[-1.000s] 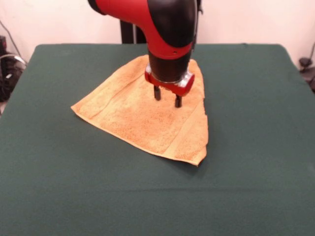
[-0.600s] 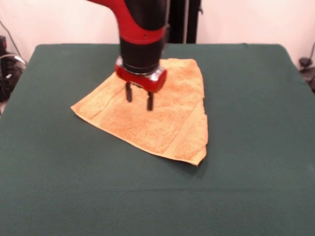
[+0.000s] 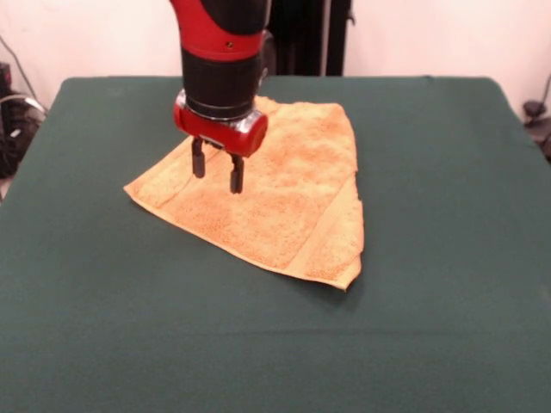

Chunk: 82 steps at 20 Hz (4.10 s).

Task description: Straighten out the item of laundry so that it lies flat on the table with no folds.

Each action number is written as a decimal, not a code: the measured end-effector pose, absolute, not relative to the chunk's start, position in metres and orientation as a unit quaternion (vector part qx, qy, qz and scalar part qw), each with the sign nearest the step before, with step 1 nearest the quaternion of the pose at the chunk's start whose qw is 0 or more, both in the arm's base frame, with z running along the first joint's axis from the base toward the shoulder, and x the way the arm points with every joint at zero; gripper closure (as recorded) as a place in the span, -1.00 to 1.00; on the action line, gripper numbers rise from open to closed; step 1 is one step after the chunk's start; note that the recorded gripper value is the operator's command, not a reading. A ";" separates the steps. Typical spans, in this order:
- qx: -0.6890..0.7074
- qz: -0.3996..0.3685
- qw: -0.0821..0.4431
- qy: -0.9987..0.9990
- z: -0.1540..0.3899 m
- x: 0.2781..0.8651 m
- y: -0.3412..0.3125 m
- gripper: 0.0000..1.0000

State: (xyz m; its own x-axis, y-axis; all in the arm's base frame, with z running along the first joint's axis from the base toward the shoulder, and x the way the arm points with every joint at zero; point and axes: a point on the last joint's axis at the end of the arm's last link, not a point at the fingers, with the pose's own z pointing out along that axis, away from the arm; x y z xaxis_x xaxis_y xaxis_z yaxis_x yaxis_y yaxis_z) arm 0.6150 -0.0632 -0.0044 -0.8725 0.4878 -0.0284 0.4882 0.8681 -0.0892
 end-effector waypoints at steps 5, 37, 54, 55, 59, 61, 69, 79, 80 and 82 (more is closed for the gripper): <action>0.249 -0.045 0.001 0.967 -0.005 0.614 -0.060 -1.00; 0.232 -0.030 -0.003 0.972 -0.014 0.613 -0.055 -1.00; 0.234 -0.022 -0.001 0.972 -0.030 0.594 -0.115 -1.00; 0.234 -0.022 0.000 0.972 -0.031 0.592 -0.120 -1.00; 0.232 -0.019 0.002 0.972 -0.039 0.586 -0.131 -1.00; 0.231 -0.017 0.004 0.973 -0.040 0.587 -0.132 -1.00; 0.223 -0.019 0.005 0.975 -0.040 0.586 -0.130 -1.00; 0.222 -0.019 0.006 0.975 -0.039 0.587 -0.130 -1.00; 0.222 -0.019 0.006 0.975 -0.039 0.587 -0.130 -1.00; 0.222 -0.019 0.005 0.975 -0.038 0.587 -0.130 -1.00</action>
State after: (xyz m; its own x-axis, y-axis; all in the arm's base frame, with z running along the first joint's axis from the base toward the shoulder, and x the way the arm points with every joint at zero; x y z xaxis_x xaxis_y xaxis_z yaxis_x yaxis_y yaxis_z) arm 0.5874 -0.1299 -0.0382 -0.9012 0.4330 -0.0188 0.4334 0.9006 -0.0343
